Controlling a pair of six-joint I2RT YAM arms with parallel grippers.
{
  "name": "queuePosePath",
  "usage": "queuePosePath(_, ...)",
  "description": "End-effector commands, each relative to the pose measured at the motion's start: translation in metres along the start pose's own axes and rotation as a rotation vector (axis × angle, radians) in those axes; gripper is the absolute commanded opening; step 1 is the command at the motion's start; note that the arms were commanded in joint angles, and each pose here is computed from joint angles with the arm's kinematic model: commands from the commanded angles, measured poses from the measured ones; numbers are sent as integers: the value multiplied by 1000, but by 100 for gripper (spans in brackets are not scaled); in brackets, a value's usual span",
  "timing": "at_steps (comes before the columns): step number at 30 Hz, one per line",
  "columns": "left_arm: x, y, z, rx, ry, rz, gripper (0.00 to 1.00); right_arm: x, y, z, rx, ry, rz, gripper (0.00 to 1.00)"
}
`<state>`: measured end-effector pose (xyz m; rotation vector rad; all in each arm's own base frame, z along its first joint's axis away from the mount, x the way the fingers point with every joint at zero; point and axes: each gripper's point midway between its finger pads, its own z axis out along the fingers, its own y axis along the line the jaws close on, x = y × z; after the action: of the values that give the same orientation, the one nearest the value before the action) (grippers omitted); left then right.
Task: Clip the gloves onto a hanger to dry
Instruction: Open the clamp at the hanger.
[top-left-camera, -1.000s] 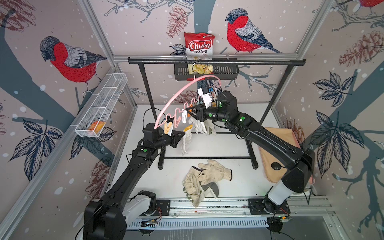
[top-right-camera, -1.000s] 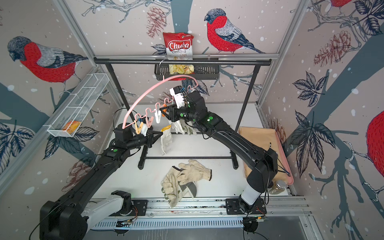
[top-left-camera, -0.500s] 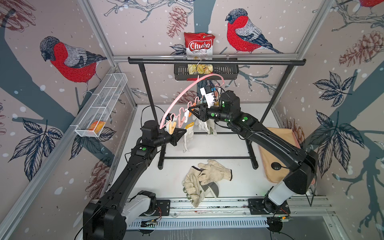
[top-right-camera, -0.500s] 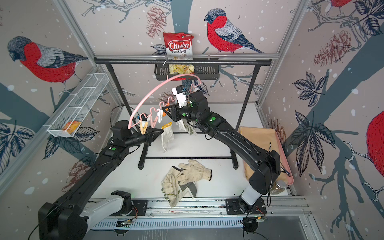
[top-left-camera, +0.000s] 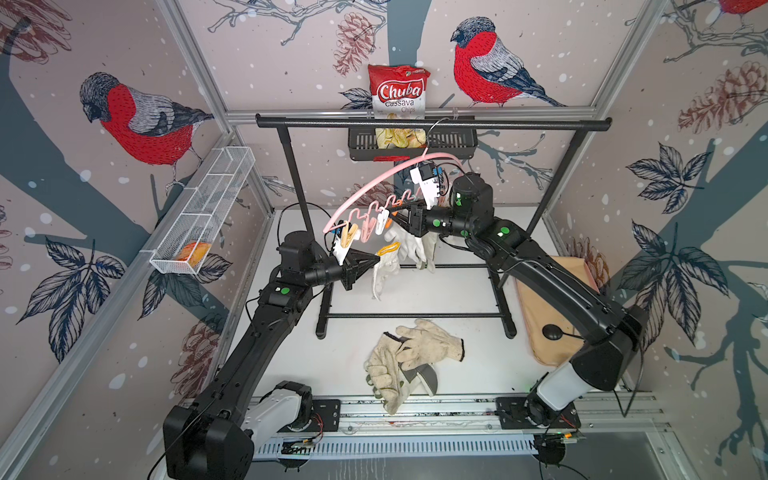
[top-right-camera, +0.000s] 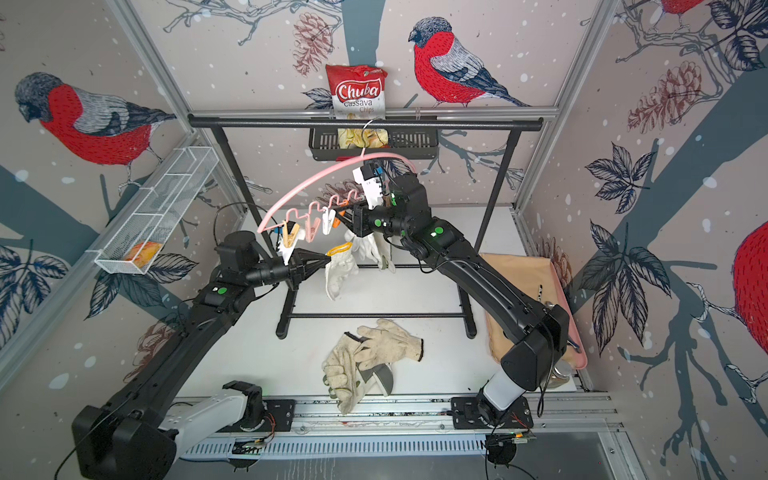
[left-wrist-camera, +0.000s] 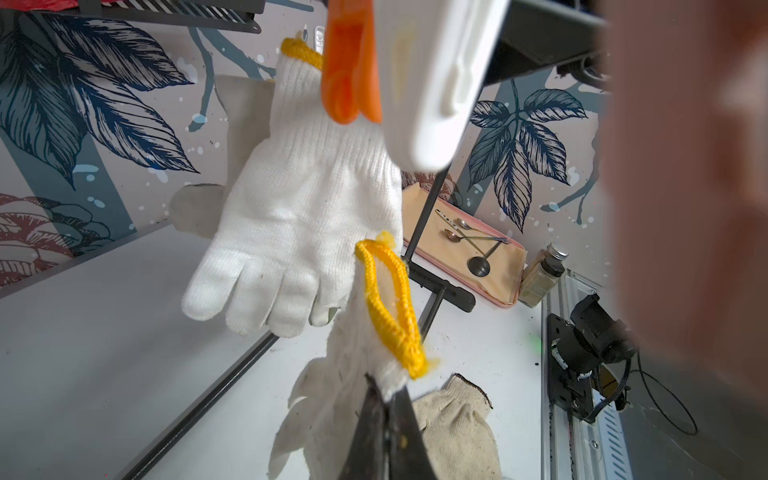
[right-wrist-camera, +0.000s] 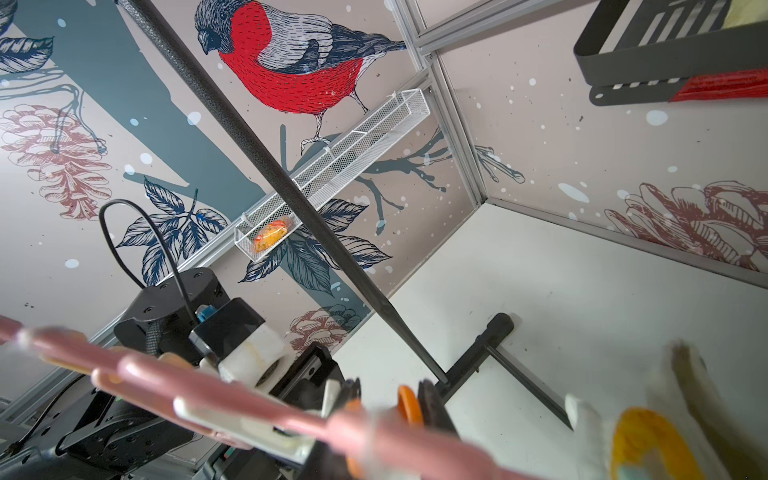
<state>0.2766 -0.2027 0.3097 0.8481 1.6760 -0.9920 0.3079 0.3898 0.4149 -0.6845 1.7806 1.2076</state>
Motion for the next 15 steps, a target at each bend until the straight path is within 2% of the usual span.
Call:
queuePosePath(1, 1, -5, -1, 22, 9, 45, 0, -7, 4, -8, -30, -16, -20, 26)
queuePosePath(15, 21, -4, -1, 17, 18, 30, 0, 9, -9, -14, -6, 47, -16, 25)
